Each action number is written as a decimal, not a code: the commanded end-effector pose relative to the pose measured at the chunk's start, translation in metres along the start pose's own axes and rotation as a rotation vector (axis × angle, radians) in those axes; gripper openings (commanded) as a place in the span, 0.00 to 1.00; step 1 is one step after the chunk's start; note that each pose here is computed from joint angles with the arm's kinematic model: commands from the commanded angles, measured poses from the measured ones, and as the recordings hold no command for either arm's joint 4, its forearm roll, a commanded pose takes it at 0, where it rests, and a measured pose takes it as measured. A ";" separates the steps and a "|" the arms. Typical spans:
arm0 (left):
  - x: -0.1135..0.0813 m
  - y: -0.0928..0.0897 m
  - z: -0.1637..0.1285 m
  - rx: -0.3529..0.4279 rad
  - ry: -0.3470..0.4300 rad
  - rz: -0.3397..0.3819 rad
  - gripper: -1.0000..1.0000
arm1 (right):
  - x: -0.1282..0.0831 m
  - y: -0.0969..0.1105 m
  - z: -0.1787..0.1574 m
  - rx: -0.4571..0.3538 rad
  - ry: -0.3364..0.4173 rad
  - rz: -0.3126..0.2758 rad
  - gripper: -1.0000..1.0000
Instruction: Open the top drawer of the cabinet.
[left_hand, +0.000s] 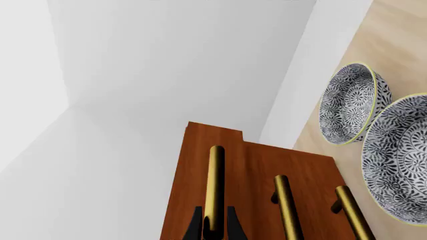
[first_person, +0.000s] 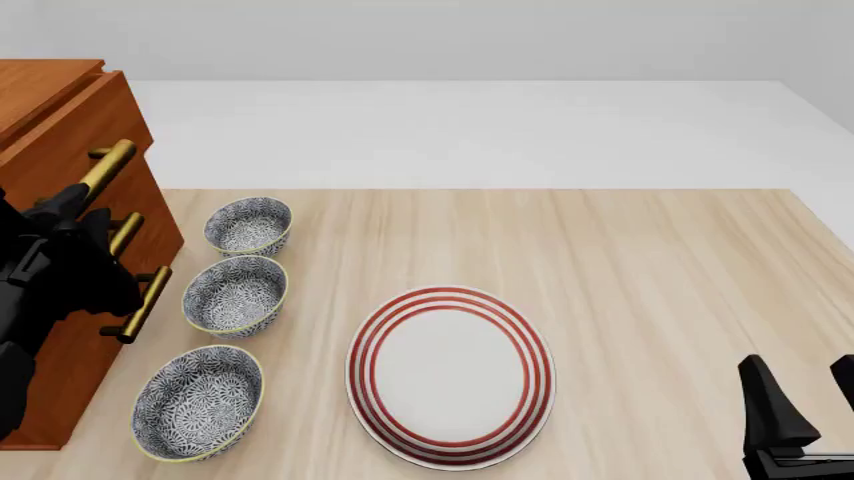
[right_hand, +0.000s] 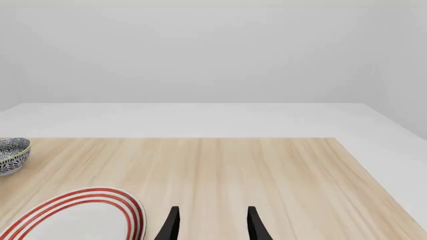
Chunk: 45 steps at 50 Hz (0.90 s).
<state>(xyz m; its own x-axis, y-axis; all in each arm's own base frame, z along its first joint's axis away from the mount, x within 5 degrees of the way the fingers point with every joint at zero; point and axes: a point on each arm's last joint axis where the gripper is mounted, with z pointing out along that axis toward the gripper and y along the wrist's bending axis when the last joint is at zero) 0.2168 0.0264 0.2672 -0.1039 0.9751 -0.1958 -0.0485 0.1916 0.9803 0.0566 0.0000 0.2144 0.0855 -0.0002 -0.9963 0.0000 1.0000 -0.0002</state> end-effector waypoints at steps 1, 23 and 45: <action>0.003 0.004 -0.013 -0.022 0.023 -0.011 0.00 | 0.000 0.000 0.000 0.000 0.000 0.000 1.00; -0.001 0.002 -0.019 0.001 0.005 -0.005 0.00 | 0.000 0.000 0.000 0.000 0.000 0.000 1.00; -0.005 -0.002 -0.020 0.010 -0.013 0.001 0.00 | 0.000 0.000 0.000 0.000 0.000 0.000 1.00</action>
<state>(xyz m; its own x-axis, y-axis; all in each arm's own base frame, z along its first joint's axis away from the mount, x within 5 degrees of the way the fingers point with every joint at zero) 0.2075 0.0171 0.2685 -0.0708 0.9804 -0.1838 -0.0235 0.1826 0.9829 0.0566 0.0000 0.2144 0.0855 -0.0002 -0.9963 0.0000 1.0000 -0.0002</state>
